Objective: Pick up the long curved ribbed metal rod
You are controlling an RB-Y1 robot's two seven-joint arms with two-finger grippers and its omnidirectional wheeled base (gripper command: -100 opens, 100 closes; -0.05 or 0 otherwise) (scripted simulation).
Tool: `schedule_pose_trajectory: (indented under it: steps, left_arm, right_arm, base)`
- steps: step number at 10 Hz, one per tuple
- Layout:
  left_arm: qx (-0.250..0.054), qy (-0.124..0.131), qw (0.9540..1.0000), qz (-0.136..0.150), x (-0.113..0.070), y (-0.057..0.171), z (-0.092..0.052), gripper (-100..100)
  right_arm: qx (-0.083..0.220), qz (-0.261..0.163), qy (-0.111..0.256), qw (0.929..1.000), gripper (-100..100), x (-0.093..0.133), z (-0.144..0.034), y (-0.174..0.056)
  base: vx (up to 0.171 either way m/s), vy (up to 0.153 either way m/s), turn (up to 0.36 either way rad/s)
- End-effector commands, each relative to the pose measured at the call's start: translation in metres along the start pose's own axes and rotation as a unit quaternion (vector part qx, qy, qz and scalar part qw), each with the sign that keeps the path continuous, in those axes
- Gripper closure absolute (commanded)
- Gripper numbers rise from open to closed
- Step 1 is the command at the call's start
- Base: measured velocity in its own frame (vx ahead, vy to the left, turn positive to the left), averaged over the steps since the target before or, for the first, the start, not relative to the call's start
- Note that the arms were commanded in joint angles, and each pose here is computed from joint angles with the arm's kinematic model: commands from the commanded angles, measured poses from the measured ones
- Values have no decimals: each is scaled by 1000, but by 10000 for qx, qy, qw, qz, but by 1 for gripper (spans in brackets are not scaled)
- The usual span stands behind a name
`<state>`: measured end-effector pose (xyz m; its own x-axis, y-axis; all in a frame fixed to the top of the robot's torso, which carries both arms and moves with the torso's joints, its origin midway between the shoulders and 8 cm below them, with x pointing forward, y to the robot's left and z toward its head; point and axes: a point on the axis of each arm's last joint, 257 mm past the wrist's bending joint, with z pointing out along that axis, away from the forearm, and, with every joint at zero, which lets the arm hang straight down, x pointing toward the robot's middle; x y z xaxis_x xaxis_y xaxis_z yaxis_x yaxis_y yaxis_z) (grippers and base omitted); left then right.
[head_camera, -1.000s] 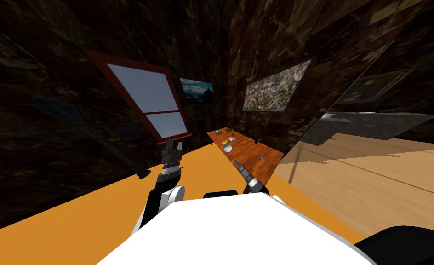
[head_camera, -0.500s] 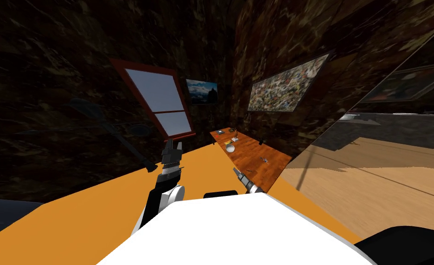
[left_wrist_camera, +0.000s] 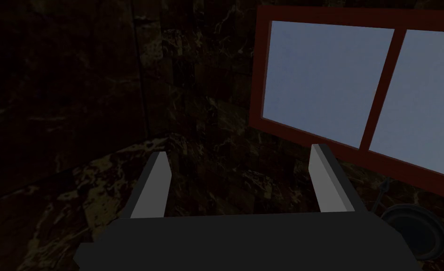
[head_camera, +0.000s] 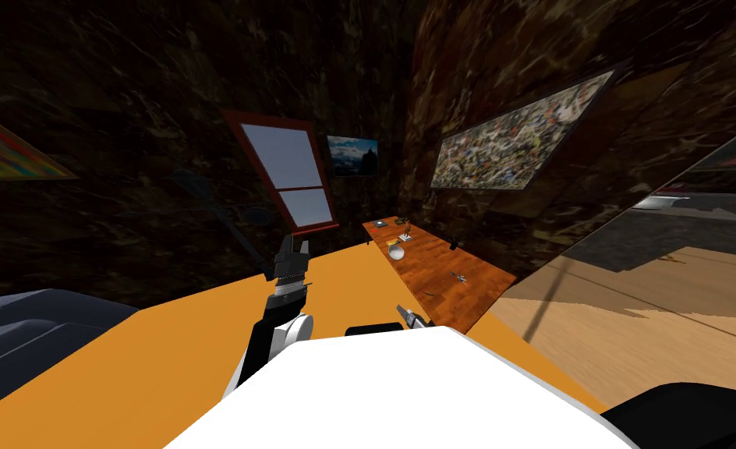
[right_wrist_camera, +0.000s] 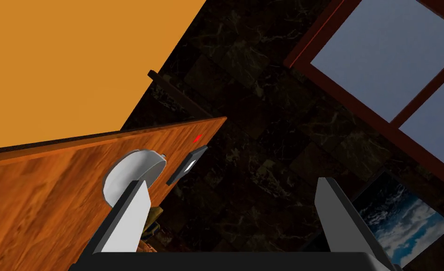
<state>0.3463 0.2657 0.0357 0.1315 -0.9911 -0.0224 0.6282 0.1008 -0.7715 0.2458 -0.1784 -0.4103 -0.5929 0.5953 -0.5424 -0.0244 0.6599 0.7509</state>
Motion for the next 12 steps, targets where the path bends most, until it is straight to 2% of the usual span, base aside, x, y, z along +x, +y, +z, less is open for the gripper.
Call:
schedule_pose_trajectory:
  steps: [1,2,3,4,5,6,7,8,9,11,12]
  left_arm:
    - [0,0,10000,0,0,0,0,0]
    - [0,0,10000,-1,0,0,0,0]
    - [0,0,10000,0,0,0,0,0]
    - [0,0,10000,0,0,0,0,0]
    - [0,0,10000,0,0,0,0,0]
    - [0,0,10000,0,0,0,0,0]
    - [0,0,10000,1,0,0,0,0]
    - [0,0,10000,0,0,0,0,0]
    - [0,0,10000,0,0,0,0,0]
    - [0,0,10000,1,0,0,0,0]
    - [0,0,10000,1,0,0,0,0]
  right_arm:
    - [325,-236,435,9982,-100,31,-17,-29]
    - [412,-228,478,9977,-100,35,-20,-38]
    - [613,-457,830,9936,-100,59,-33,-57]
    - [689,-451,869,9928,-100,62,-36,-64]
    - [869,-691,1214,9864,-100,83,-51,-82]
    - [995,-683,1279,9844,-100,88,-58,-94]
    - [1155,-933,1616,9756,-100,106,-75,-112]
    - [1210,-930,1645,9745,-100,108,-78,-117]
    - [1335,-1187,1962,9642,-100,124,-95,-133]
    - [1492,-1181,2048,9601,-100,129,-105,-147]
    - [1602,-1442,2354,9477,-100,141,-123,-163]
  base:
    - [8,2,276]
    - [9,-6,105]
    - [14,-2,212]
    - [14,-8,117]
    - [20,-3,265]
    - [19,-12,102]
    - [22,-6,184]
    - [19,-11,132]
    - [27,-13,248]
    - [21,-13,48]
    - [24,-6,222]
